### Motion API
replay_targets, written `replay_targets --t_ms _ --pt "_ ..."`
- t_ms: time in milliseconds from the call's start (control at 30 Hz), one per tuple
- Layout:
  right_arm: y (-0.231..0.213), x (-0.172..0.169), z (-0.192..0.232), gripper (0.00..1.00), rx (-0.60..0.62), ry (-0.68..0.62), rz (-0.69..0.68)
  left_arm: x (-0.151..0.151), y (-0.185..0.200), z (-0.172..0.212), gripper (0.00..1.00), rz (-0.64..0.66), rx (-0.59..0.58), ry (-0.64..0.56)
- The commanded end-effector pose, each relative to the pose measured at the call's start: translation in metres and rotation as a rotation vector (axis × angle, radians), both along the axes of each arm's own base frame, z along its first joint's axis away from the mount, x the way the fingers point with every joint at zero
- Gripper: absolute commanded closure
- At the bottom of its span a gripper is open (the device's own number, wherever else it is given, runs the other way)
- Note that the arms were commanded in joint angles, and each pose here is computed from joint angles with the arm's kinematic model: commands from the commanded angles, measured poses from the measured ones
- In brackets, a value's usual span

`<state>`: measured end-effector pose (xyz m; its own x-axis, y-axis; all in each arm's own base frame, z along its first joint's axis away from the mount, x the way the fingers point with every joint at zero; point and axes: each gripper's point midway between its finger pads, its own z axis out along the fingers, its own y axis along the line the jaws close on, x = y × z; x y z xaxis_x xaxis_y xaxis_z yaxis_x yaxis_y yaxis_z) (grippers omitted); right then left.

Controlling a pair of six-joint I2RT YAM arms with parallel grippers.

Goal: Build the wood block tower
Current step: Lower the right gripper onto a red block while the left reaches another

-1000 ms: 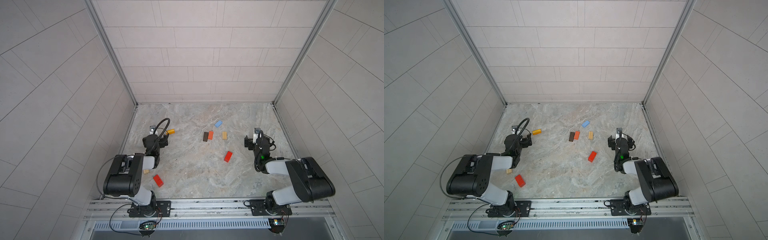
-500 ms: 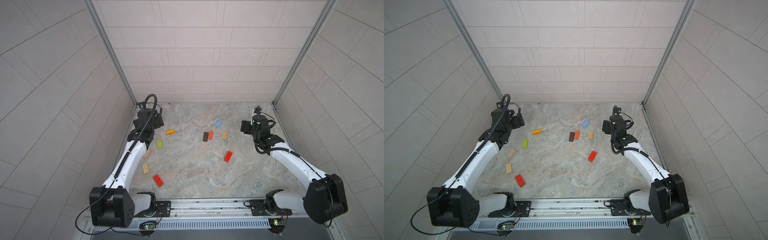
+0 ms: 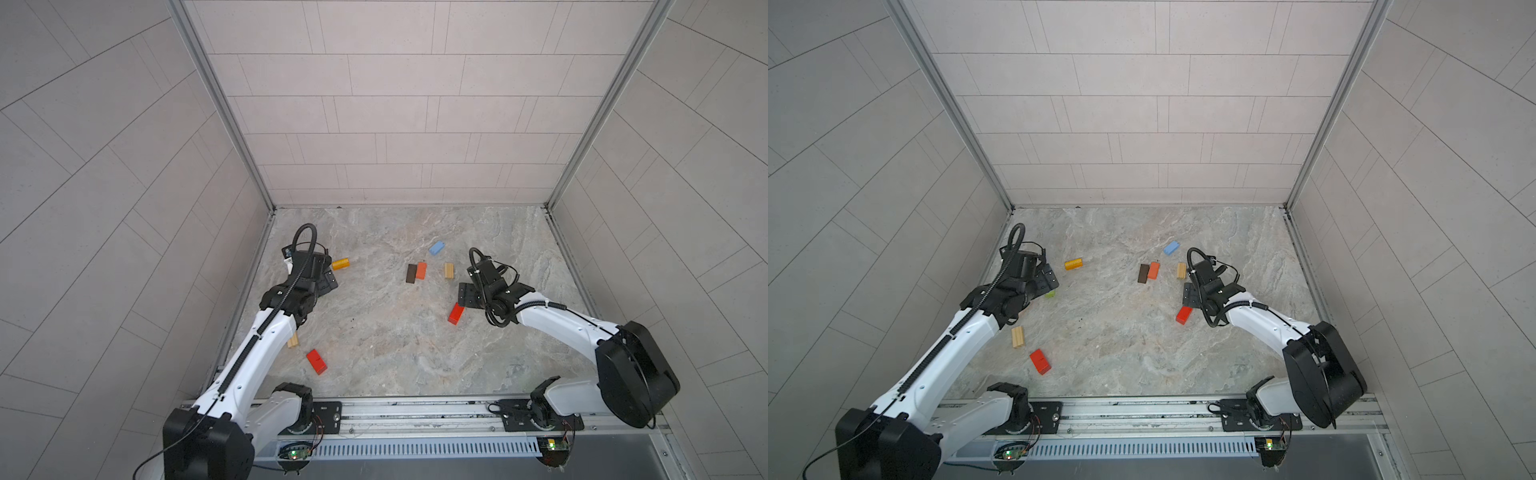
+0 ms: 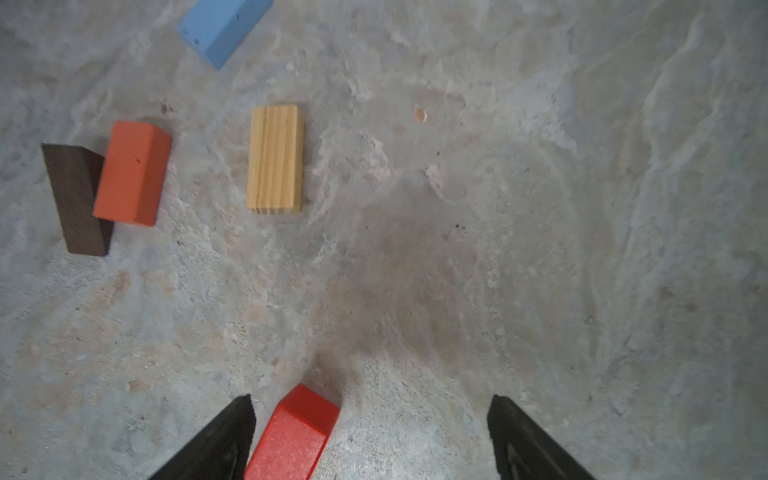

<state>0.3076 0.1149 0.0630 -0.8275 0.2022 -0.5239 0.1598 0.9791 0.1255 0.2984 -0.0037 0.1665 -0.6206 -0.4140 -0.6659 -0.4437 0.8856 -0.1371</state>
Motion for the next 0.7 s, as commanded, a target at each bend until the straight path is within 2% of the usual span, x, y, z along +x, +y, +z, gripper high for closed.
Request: replay_targets --t_ms 0,100,233,367,467,600,667 --pt "0.009 -0.007 -0.012 0.13 0.06 0.019 -0.065 -0.006 -0.009 -0.019 0.0 -0.013 -0.042 0.059" --pt "0.02 -0.008 -0.019 0.15 0.064 0.032 -0.059 -0.007 -0.009 -0.036 0.0 0.037 -0.064 0.1" --pt "0.028 -0.005 -0.022 0.15 0.059 0.045 -0.053 -0.015 0.006 -0.049 0.0 0.202 -0.06 0.153" --pt "0.03 -0.004 -0.025 0.16 0.047 0.065 -0.048 -0.012 0.0 -0.059 0.0 0.179 -0.067 0.211" --pt "0.03 -0.005 -0.028 0.25 0.038 0.076 -0.042 -0.012 -0.005 -0.068 0.0 0.139 -0.062 0.253" --pt "0.035 -0.006 -0.031 0.45 0.033 0.085 -0.021 -0.015 -0.006 -0.074 0.0 0.115 -0.062 0.252" --pt "0.039 -0.005 -0.033 0.5 0.034 0.096 -0.01 -0.017 -0.005 -0.072 0.0 0.107 -0.06 0.239"
